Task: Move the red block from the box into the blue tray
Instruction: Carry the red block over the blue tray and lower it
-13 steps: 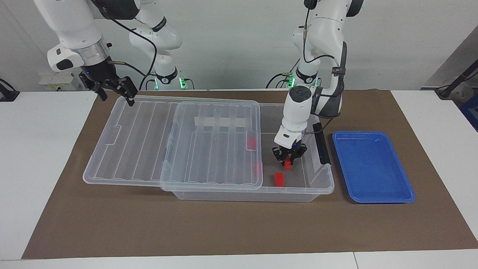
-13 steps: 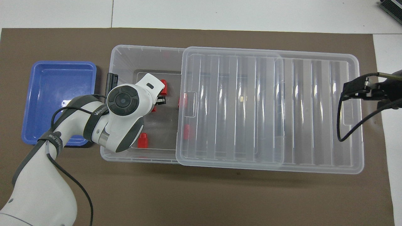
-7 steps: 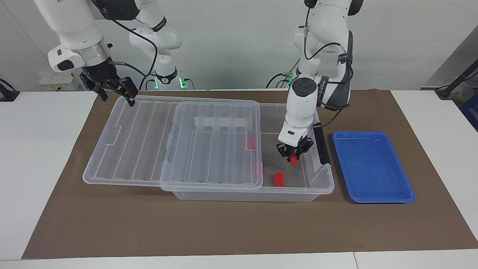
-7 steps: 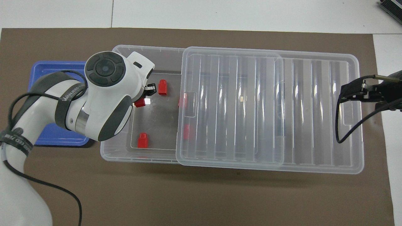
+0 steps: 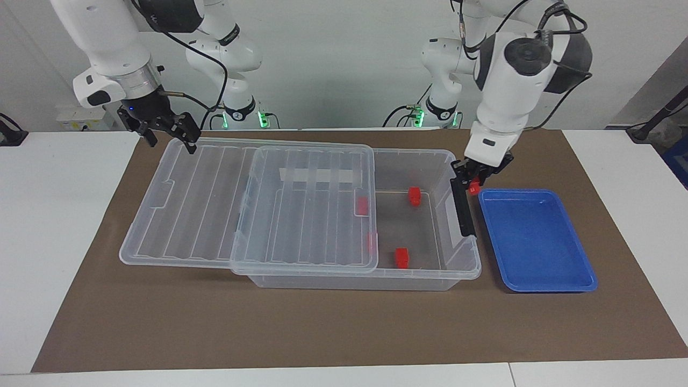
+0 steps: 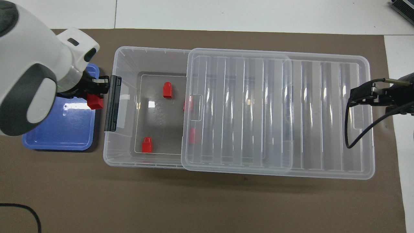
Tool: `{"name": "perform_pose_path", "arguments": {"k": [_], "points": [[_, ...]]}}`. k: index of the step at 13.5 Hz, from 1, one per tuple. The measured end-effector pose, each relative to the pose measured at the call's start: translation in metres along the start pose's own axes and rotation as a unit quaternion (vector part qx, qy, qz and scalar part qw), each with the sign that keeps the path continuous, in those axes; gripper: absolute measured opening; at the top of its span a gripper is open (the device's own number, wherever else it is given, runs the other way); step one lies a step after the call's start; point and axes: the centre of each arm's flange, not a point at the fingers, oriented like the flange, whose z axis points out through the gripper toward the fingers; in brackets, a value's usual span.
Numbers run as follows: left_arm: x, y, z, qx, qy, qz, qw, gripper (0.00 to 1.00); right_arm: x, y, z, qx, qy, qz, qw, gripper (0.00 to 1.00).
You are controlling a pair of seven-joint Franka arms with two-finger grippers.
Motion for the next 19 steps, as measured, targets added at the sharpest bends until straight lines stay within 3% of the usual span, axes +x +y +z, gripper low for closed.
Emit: {"name": "perform_pose_path", "arguments": {"k": [3, 5, 8, 12, 14, 16, 19], "points": [[0.02, -0.076, 0.007, -0.006, 0.001, 0.048, 0.999, 0.34, -0.001, -0.001, 0.0, -0.001, -0.002, -0.044, 0.999, 1.0], [0.034, -0.115, 0.021, -0.011, 0.033, 0.069, 0.997, 0.34, -0.002, 0.001, 0.001, -0.001, -0.003, -0.054, 0.999, 1.0], [0.041, -0.127, 0.059, -0.013, 0.075, 0.073, 0.994, 0.34, 0.003, 0.019, 0.011, 0.001, 0.004, -0.046, 0.999, 0.94], [0.043, -0.189, 0.088, -0.003, 0.093, 0.095, 0.991, 0.34, 0.007, 0.068, 0.052, 0.004, 0.026, -0.002, 1.0, 0.44], [0.039, -0.22, 0.12, 0.003, 0.114, 0.089, 0.989, 0.34, 0.004, 0.091, 0.076, 0.002, 0.016, 0.019, 1.0, 0.23], [0.038, -0.219, 0.147, 0.003, 0.12, 0.092, 0.989, 0.34, 0.004, 0.111, 0.094, 0.002, 0.015, 0.037, 0.999, 0.01], [0.044, -0.206, 0.184, -0.002, 0.113, 0.102, 0.988, 0.34, 0.005, 0.132, 0.12, 0.002, 0.012, 0.056, 0.998, 0.01]]}}
